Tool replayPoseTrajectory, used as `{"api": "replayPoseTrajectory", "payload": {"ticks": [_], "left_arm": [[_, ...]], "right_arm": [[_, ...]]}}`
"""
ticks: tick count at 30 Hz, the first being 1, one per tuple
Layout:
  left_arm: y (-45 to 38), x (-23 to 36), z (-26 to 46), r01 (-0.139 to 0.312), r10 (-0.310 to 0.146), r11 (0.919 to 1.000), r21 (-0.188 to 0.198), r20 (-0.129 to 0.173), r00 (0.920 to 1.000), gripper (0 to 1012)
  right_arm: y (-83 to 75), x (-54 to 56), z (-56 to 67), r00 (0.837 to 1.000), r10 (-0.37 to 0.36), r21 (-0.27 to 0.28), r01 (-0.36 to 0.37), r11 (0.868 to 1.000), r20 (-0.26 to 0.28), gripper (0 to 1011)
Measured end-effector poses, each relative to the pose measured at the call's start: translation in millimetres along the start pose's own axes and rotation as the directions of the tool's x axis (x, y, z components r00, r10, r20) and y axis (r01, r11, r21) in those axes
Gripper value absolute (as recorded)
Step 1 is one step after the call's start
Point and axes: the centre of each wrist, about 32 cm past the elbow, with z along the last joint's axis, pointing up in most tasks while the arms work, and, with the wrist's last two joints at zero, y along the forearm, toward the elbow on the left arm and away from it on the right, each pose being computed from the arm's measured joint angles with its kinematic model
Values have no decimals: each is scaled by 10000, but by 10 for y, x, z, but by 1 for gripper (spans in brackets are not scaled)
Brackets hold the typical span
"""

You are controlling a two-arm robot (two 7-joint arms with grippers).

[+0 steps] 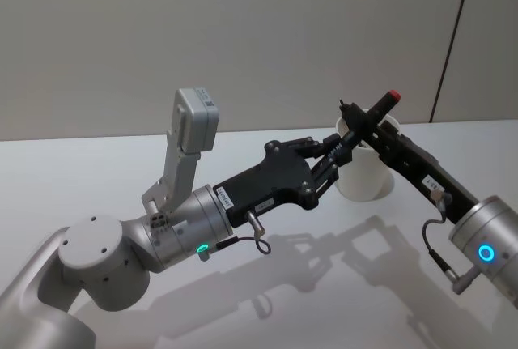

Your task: Place the pen into the pen holder.

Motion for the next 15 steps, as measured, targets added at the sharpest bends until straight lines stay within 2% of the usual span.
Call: {"api": "replayPoseTrajectory", "payload": {"ticks": [15], "left_arm": [[0,0,0,0,0,10000,1,0,10000,182]], "right_arm": [[13,0,-9,10000,-45,62,45,10000,22,1001]]}}
